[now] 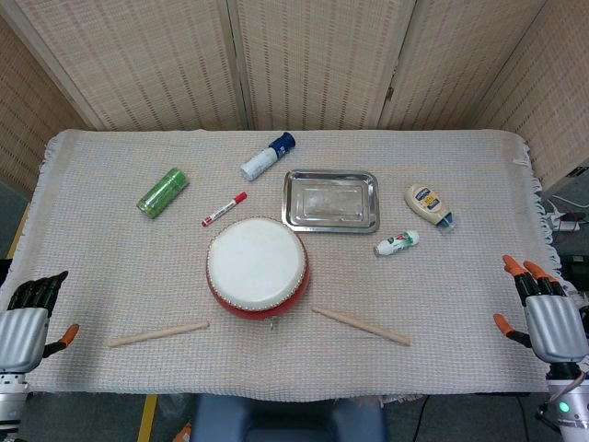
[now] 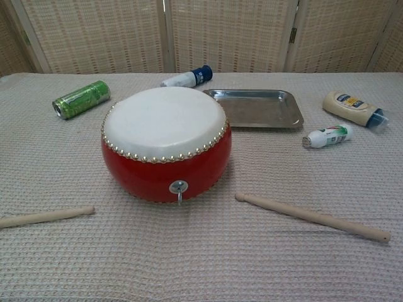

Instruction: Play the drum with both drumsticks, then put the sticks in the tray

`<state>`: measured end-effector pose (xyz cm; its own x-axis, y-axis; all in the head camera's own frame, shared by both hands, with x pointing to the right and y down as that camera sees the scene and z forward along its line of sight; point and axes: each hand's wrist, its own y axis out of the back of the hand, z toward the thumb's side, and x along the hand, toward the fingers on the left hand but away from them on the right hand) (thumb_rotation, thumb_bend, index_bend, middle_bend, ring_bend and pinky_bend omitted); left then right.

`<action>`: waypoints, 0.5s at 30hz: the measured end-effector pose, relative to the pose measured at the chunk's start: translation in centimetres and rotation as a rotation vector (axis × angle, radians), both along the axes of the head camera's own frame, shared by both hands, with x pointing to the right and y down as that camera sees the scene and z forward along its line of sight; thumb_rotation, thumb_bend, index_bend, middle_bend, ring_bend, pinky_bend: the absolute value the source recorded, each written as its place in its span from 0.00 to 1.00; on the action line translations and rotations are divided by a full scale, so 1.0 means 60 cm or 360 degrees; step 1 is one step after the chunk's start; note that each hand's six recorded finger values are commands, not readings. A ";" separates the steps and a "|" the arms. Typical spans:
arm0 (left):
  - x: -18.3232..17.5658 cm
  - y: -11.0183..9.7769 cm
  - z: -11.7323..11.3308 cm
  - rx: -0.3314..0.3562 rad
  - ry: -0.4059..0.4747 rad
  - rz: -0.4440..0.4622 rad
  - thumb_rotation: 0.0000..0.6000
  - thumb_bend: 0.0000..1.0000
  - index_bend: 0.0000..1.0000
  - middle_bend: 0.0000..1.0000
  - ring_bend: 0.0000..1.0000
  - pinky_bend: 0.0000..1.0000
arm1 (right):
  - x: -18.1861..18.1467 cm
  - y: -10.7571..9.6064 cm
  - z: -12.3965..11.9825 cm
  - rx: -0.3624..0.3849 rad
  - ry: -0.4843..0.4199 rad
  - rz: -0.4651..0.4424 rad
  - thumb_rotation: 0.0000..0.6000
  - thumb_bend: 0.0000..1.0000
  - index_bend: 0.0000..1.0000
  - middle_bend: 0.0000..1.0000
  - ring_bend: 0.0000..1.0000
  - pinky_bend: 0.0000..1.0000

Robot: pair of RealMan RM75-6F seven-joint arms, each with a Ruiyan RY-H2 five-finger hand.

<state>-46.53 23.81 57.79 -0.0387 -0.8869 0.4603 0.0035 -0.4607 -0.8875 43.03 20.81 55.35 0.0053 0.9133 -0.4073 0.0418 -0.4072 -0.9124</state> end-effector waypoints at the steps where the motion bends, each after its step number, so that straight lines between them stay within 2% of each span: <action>1: 0.001 -0.001 0.001 0.0003 0.0002 0.0002 1.00 0.28 0.09 0.14 0.12 0.12 | 0.000 -0.001 0.000 0.0002 -0.0001 0.0002 1.00 0.16 0.07 0.21 0.09 0.23; 15: 0.013 -0.004 -0.001 0.0081 0.0045 0.0052 1.00 0.28 0.13 0.19 0.18 0.13 | 0.004 -0.008 -0.022 0.0120 -0.0010 0.0017 1.00 0.16 0.08 0.21 0.09 0.23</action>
<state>-45.73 23.56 57.72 0.0031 -0.9099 0.4148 -0.0073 -0.4148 -0.9099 43.27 20.34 54.04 -0.0021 0.9413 -0.3376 0.0515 -0.3370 -0.9401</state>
